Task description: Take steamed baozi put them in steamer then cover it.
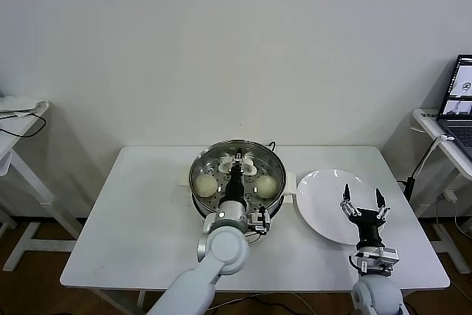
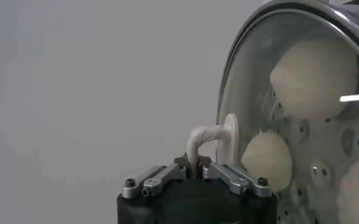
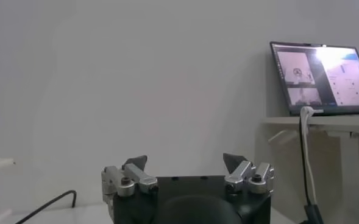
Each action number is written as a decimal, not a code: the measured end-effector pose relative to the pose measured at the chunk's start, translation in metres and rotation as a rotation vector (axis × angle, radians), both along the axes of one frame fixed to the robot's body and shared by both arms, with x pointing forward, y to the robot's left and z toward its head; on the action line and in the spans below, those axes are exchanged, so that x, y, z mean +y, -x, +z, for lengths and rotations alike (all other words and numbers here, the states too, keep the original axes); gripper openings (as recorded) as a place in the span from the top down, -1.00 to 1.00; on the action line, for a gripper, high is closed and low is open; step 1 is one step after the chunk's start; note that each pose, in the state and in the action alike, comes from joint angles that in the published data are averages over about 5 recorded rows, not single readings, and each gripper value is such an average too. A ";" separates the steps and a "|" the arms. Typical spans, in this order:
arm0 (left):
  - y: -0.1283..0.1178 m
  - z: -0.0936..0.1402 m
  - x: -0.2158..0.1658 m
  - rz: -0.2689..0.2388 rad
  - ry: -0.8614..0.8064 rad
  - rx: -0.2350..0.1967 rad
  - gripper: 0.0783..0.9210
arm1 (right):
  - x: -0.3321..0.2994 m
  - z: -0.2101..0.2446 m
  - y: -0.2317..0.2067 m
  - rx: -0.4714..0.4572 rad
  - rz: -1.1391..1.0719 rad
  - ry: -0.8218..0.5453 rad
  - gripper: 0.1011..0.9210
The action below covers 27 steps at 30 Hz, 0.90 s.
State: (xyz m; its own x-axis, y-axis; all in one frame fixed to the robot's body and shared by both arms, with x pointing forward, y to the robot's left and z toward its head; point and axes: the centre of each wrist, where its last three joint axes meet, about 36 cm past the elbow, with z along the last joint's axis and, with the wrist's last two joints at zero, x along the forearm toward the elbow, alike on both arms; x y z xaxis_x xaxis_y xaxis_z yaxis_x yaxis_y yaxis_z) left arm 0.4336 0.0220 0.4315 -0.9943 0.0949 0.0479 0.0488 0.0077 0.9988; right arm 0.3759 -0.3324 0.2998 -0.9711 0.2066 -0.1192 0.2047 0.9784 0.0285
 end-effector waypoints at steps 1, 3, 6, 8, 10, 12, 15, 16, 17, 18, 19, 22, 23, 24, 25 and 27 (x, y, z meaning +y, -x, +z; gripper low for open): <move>0.001 0.001 0.000 0.000 0.002 -0.001 0.16 | 0.000 0.000 0.000 0.001 0.001 0.000 -0.76; 0.003 0.002 0.001 0.001 0.007 -0.004 0.02 | 0.001 -0.001 0.001 0.001 0.002 0.000 -0.76; 0.006 0.004 0.003 0.001 0.016 -0.008 -0.18 | 0.001 -0.001 0.001 0.001 0.003 0.000 -0.76; 0.010 0.007 0.005 -0.002 0.023 -0.009 -0.30 | 0.001 0.000 0.000 0.000 0.003 0.000 -0.76; 0.014 0.009 0.006 -0.006 0.033 -0.010 -0.42 | 0.002 0.000 -0.001 -0.001 0.003 0.000 -0.76; 0.019 0.012 0.008 -0.010 0.046 -0.009 -0.54 | 0.002 0.001 -0.001 -0.002 0.005 0.002 -0.76; 0.028 0.017 0.014 -0.013 0.069 -0.005 -0.70 | 0.002 0.003 -0.002 0.001 0.008 0.006 -0.76; 0.031 0.019 0.016 -0.014 0.077 -0.003 -0.73 | 0.002 0.004 -0.002 0.003 0.009 0.008 -0.76; 0.034 0.021 0.019 -0.014 0.086 -0.002 -0.75 | 0.003 0.004 -0.002 0.007 0.009 0.010 -0.76; 0.038 0.023 0.022 -0.015 0.095 -0.001 -0.76 | 0.003 0.005 -0.002 0.011 0.009 0.011 -0.76; 0.041 0.026 0.025 -0.016 0.105 -0.001 -0.76 | 0.003 0.006 -0.003 0.015 0.009 0.012 -0.76; 0.052 0.034 0.036 -0.019 0.136 -0.001 -0.77 | 0.004 0.010 -0.004 0.027 0.009 0.015 -0.76; 0.056 0.037 0.040 -0.020 0.147 -0.001 -0.77 | 0.004 0.011 -0.004 0.031 0.009 0.016 -0.76; 0.060 0.040 0.045 -0.022 0.158 -0.001 -0.77 | 0.003 0.012 -0.004 0.035 0.009 0.016 -0.76; 0.063 0.042 0.050 -0.023 0.170 -0.002 -0.77 | 0.003 0.012 -0.004 0.040 0.009 0.015 -0.76; 0.071 0.048 0.060 -0.026 0.199 -0.003 -0.77 | 0.002 0.014 -0.004 0.048 0.011 0.013 -0.76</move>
